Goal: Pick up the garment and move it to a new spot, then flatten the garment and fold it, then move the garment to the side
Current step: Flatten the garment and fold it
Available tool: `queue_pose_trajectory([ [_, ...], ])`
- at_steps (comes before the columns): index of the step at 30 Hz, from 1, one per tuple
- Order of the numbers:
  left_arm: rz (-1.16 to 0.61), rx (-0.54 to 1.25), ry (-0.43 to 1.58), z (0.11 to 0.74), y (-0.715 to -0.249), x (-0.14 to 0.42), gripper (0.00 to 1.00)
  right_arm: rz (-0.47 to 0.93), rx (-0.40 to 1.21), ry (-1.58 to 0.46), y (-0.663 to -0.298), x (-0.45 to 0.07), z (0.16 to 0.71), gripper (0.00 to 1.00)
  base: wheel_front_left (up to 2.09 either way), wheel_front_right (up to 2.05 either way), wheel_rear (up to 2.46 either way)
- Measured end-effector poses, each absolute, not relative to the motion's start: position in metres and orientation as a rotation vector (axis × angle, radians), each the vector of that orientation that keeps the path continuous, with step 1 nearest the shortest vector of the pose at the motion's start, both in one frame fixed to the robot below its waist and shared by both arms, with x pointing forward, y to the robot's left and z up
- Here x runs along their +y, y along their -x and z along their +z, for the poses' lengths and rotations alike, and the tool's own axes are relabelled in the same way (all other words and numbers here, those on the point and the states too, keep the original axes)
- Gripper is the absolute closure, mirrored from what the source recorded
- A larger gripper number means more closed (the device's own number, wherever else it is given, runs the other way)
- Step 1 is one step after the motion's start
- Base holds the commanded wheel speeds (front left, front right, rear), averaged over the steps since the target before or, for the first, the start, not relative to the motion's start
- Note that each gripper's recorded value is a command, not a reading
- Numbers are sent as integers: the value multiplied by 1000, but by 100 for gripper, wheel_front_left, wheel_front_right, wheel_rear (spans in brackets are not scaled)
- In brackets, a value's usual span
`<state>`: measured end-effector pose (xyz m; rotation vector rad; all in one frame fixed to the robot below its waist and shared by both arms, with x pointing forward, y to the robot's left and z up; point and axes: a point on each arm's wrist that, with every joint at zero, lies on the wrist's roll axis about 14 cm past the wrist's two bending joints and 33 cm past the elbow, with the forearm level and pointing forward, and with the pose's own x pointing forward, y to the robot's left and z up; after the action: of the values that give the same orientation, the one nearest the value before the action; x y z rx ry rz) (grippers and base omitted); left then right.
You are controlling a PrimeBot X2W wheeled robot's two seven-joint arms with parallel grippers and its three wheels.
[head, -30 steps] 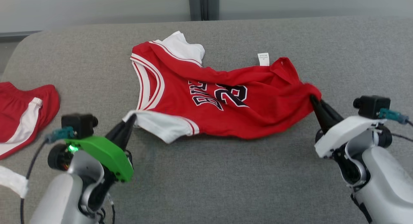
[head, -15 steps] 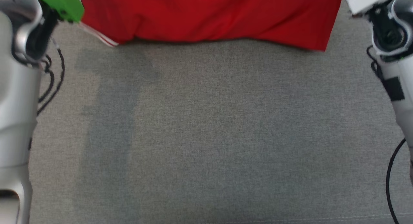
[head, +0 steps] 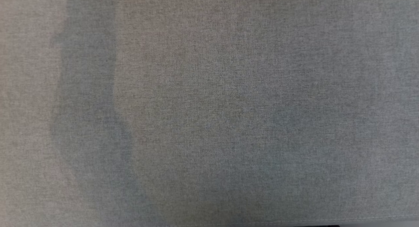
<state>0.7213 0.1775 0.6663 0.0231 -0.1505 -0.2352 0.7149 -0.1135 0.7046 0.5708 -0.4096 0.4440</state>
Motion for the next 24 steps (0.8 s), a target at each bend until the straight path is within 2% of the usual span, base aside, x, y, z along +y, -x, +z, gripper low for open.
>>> queue_pose_trajectory([
  [7, -245, -255, -53, 721, -735, 167, 100, 442, -529, -574, -719, -125, 754, 100, 0, 0, 0],
  [13, -265, -280, -45, 743, -734, 156, 100, 448, -521, -534, -719, -123, 762, 100, 0, 0, 0],
  [17, -269, -212, -40, 715, -739, 155, 100, 440, -440, -516, -726, -118, 734, 100, 0, 0, 0],
  [24, -300, 10, -85, 621, -726, 156, 100, 453, -164, -397, -718, -102, 630, 100, 0, 0, 0],
])
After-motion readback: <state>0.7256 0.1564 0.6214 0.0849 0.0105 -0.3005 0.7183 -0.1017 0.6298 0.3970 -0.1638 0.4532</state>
